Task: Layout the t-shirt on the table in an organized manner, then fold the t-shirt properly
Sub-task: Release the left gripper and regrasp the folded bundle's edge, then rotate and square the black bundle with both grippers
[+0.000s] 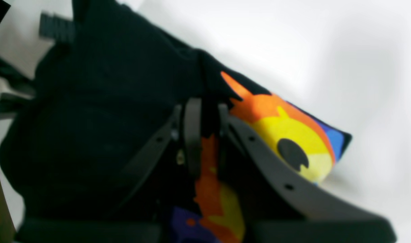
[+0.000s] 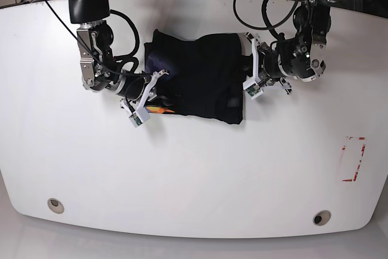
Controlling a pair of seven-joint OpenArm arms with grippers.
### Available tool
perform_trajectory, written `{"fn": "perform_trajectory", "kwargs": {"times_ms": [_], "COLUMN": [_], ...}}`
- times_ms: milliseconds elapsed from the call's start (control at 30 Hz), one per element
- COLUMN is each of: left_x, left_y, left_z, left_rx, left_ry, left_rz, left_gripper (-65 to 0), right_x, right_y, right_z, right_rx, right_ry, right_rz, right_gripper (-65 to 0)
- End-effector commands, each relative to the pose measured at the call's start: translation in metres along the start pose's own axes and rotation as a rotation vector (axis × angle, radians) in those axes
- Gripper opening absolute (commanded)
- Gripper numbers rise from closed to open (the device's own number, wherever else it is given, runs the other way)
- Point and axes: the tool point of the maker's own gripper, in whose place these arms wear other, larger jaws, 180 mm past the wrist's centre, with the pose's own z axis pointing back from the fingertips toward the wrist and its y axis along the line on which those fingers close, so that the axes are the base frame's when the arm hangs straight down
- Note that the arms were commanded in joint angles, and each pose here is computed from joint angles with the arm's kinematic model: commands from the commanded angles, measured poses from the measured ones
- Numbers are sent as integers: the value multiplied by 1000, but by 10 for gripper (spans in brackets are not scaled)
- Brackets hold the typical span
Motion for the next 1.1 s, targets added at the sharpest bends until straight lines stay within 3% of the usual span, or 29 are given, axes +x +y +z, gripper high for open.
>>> {"fn": "perform_trajectory", "kwargs": {"times_ms": [0, 200, 500, 800, 1067], "left_x": [13, 22, 64, 130, 148], "left_y": [22, 52, 82, 107, 97], "left_z": [0, -11, -15, 22, 54], "left_rx": [35, 56, 64, 159, 238], "left_ry": [-30, -28, -37, -151, -163], "left_rz": [3, 29, -24, -125, -222], "left_gripper": [-557, -556, -556, -556, -556], "right_x": [19, 11, 10, 44, 49], "right_y": [2, 20, 56, 73, 68], "right_z": [5, 11, 21, 30, 39], "right_rx": [4, 25, 51, 20, -20], "right_ry": [-49, -55, -92, -185, -159], "right_rz": [37, 56, 77, 100, 130], "right_gripper": [-591, -593, -593, -593, -593]}}
